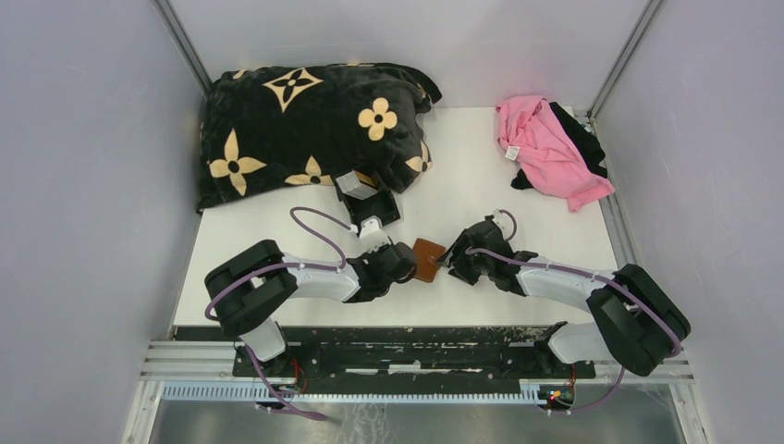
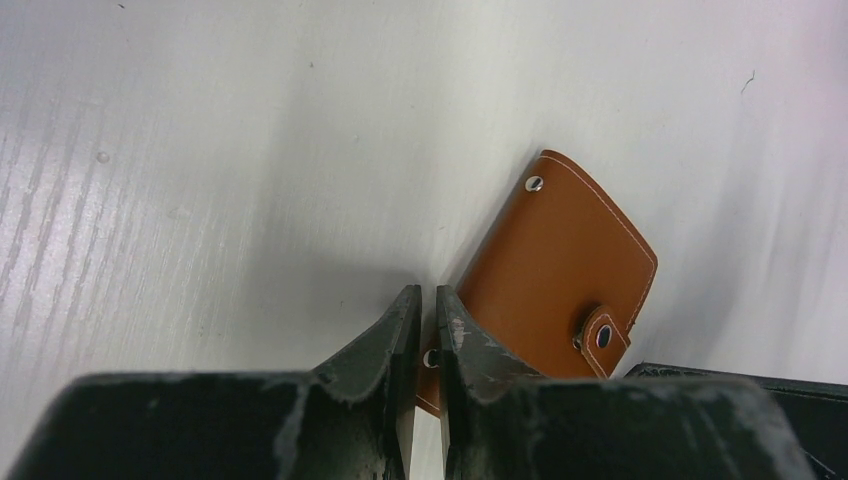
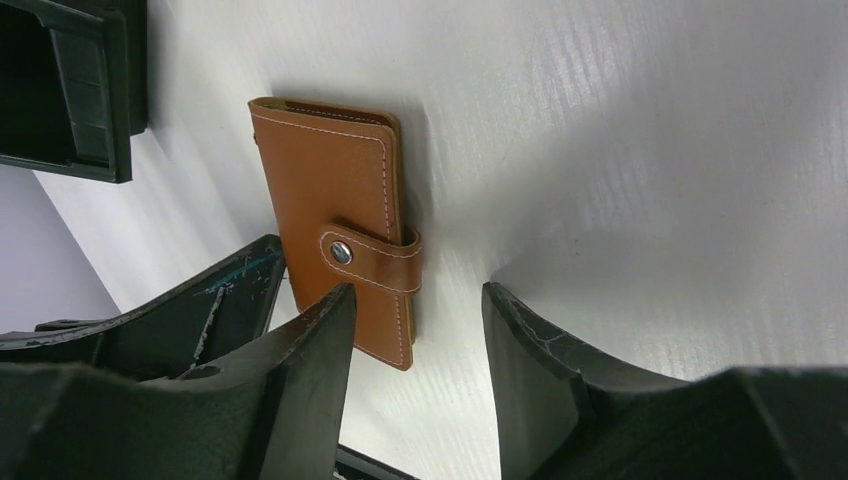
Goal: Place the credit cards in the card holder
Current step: Close the card holder at the center of the board.
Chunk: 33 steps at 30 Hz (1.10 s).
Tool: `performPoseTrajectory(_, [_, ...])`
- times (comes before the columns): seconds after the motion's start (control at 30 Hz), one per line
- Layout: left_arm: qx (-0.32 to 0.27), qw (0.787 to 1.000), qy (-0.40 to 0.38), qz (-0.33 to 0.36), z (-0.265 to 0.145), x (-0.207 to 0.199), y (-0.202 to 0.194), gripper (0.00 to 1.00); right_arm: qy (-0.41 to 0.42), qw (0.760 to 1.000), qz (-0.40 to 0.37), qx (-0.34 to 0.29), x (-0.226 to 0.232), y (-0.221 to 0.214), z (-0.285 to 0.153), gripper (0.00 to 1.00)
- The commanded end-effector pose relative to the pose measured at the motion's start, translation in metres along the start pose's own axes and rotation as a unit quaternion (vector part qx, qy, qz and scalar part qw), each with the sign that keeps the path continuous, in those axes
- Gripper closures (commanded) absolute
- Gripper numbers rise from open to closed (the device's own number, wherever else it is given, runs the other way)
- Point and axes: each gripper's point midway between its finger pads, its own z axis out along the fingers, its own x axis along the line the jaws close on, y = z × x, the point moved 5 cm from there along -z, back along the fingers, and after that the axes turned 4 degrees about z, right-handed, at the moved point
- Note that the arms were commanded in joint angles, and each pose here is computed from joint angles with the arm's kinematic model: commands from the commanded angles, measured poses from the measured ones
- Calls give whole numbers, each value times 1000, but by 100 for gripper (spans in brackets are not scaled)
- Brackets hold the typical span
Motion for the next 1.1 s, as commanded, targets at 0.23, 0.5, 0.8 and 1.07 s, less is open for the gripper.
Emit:
performPoseTrajectory(0.23, [98, 986, 103, 84, -10, 69, -46, 80, 25, 999, 24, -11, 14, 10, 9, 45])
performPoseTrajectory(0.5, [98, 986, 105, 84, -9, 69, -47, 80, 13, 1000, 23, -3, 16, 11, 15, 45])
performPoseTrajectory(0.8, [100, 986, 103, 86, -6, 64, -48, 80, 7, 1000, 25, 10, 14, 8, 17, 50])
performPoseTrajectory(1.07, [102, 986, 103, 88, -4, 61, -49, 80, 3, 1000, 20, 20, 13, 5, 16, 52])
